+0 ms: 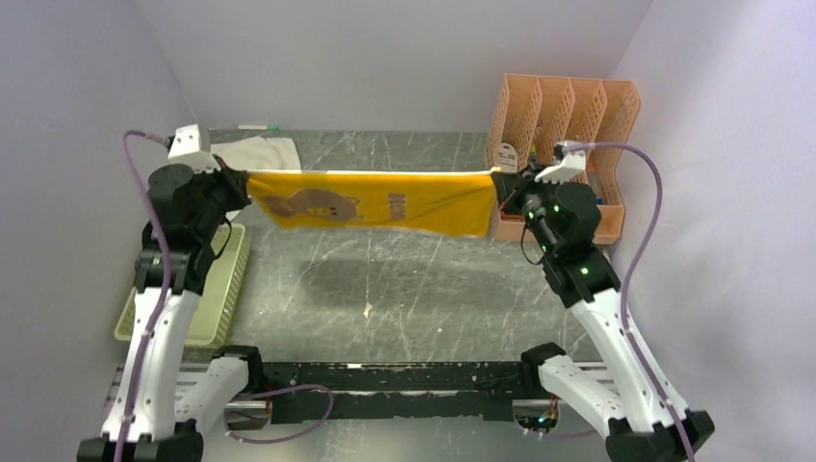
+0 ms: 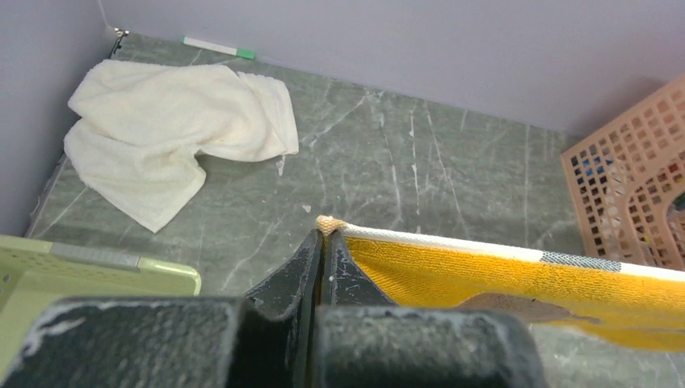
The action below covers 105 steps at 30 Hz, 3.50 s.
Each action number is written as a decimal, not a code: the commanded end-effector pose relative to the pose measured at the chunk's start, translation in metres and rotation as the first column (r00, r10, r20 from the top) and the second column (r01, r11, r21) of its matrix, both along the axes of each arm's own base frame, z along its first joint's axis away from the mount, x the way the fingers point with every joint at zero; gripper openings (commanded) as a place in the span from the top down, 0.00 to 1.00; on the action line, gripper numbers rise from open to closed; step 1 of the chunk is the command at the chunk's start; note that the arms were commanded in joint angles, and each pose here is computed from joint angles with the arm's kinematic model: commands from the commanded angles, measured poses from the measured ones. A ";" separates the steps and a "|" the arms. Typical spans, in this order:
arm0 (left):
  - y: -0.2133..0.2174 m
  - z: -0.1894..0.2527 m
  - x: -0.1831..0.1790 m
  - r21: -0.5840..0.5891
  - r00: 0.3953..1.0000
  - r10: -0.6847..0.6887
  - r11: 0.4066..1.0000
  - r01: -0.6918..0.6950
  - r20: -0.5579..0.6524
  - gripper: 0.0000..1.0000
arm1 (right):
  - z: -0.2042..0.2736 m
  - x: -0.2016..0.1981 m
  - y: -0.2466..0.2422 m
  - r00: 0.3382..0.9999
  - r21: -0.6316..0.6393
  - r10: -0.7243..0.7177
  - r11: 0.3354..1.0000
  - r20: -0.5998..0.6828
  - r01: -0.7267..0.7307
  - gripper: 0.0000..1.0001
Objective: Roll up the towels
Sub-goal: Flatten out the towel at the center of the board, then fold the towel at the center of the board.
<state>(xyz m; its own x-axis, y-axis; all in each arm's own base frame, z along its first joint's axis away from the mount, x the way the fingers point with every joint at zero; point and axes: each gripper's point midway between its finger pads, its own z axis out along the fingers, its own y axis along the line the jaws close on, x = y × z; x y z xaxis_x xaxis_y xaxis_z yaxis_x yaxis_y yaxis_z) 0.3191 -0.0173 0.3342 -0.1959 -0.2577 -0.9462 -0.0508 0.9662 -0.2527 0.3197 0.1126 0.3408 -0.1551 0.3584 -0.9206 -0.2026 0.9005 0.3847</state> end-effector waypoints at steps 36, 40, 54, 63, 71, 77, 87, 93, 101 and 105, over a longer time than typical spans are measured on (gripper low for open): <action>0.028 -0.208 0.193 0.101 0.894 0.129 0.990 -0.095 -0.428 0.93 | -0.231 0.217 0.079 0.884 -0.053 0.150 0.980 -0.442 -0.193 0.58; 0.031 -0.203 0.211 0.104 0.890 0.116 0.992 -0.078 -0.441 0.74 | -0.216 0.231 0.073 0.898 -0.070 0.165 0.975 -0.409 -0.211 0.28; -0.047 -0.173 0.136 -0.179 0.885 -0.244 0.966 0.186 -0.397 0.18 | -0.180 0.153 0.094 0.865 0.088 0.368 0.929 -0.341 -0.361 0.86; -0.063 -0.242 0.060 -0.376 0.835 -0.257 0.924 0.065 -0.487 0.43 | -0.228 0.098 0.109 0.788 0.220 0.451 0.892 -0.419 -0.394 1.00; -0.039 -0.269 0.024 -0.302 0.811 -0.109 0.949 -0.087 -0.574 0.44 | -0.277 0.065 0.099 0.750 0.245 0.403 0.915 -0.524 -0.321 1.00; -0.032 -0.302 0.001 -0.278 0.761 -0.063 0.948 -0.157 -0.646 0.45 | -0.305 0.047 0.076 0.720 0.186 0.281 0.960 -0.635 -0.210 1.00; -0.018 -0.335 -0.031 -0.226 0.686 0.049 0.925 -0.306 -0.726 0.58 | -0.325 0.026 0.055 0.685 0.108 0.185 0.982 -0.704 -0.154 1.00; -0.018 -0.339 -0.049 -0.225 0.671 0.054 0.920 -0.322 -0.739 0.59 | -0.352 0.007 0.050 0.593 0.139 0.161 0.987 -0.789 -0.083 1.00; -0.023 -0.325 -0.075 -0.259 0.667 0.031 0.907 -0.332 -0.745 0.59 | -0.361 -0.023 0.012 0.527 0.041 -0.003 0.997 -0.850 0.072 1.00; -0.026 -0.319 -0.089 -0.269 0.669 0.029 0.902 -0.338 -0.742 0.59 | -0.352 -0.036 -0.003 0.522 0.043 -0.028 0.992 -0.852 0.122 1.00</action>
<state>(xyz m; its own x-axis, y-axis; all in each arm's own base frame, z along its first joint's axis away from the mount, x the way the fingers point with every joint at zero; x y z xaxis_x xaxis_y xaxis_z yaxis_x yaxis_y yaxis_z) 0.2578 -0.0417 0.0200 -0.6533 -0.6329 -0.4155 -0.4871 0.7715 -0.4092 0.3235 0.1454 0.0118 -0.8023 0.4329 -0.4110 0.1759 0.8295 0.5301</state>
